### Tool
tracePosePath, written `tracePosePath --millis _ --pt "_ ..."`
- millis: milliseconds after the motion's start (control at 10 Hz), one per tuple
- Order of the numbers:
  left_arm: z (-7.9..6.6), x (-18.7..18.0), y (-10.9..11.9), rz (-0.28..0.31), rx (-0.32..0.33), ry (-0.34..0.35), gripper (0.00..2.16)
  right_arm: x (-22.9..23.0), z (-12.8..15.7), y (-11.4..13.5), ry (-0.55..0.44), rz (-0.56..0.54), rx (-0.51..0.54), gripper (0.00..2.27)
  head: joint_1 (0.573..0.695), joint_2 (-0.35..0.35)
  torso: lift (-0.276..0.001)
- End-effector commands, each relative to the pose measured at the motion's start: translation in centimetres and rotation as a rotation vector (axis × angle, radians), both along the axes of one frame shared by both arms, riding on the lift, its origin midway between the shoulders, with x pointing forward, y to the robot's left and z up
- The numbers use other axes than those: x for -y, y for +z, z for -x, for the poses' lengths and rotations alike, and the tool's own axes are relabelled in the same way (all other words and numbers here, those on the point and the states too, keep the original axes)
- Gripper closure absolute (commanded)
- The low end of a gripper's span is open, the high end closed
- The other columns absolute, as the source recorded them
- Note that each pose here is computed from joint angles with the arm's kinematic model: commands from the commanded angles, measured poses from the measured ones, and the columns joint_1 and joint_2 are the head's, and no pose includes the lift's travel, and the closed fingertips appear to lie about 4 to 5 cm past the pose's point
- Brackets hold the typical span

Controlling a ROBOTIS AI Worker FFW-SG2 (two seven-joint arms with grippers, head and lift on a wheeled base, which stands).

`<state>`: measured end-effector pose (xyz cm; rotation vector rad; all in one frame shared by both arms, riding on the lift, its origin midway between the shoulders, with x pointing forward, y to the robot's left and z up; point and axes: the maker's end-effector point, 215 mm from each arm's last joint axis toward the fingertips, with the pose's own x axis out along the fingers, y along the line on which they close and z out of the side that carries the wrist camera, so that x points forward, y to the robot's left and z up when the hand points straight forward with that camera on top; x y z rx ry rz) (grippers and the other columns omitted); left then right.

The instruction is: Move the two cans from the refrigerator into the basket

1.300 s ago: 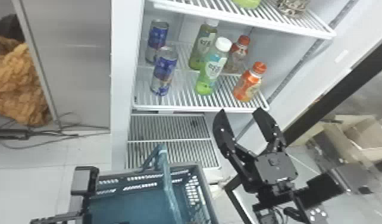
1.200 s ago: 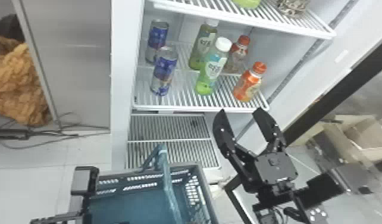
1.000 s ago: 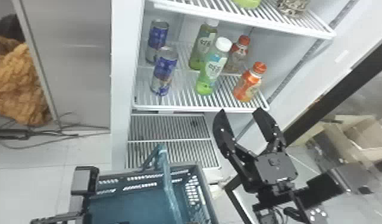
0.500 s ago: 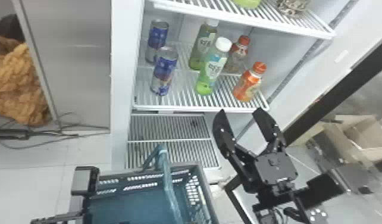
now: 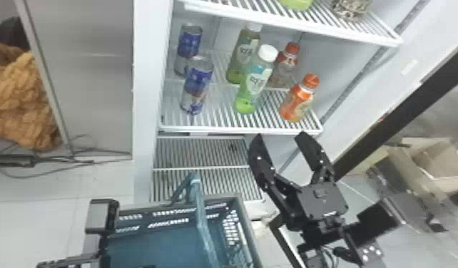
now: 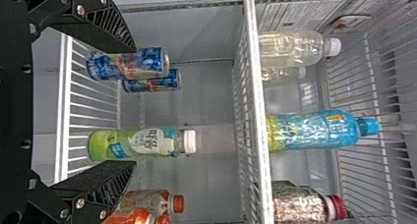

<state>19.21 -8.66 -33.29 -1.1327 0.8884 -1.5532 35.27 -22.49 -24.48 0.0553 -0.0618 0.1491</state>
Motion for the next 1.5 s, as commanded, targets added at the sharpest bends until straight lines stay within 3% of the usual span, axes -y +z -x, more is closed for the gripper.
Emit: tracePosePath --millis 0,1000,1400 --pt "0.0 0.0 0.0 0.001 0.000 0.000 1.19 0.0 -0.3 -0.5 0.002 0.016 -0.014 0.21 0.695 -0.350 -0.276" --pt "-0.3 0.0 0.1 0.000 0.001 0.008 1.19 -2.5 -6.5 -5.3 0.076 0.032 -0.026 0.22 0.695 -0.350 -0.276" --pt "-0.4 0.1 0.2 0.001 0.000 0.011 1.19 -4.9 -9.3 -5.2 0.140 0.024 0.009 0.22 0.695 -0.350 -0.276"
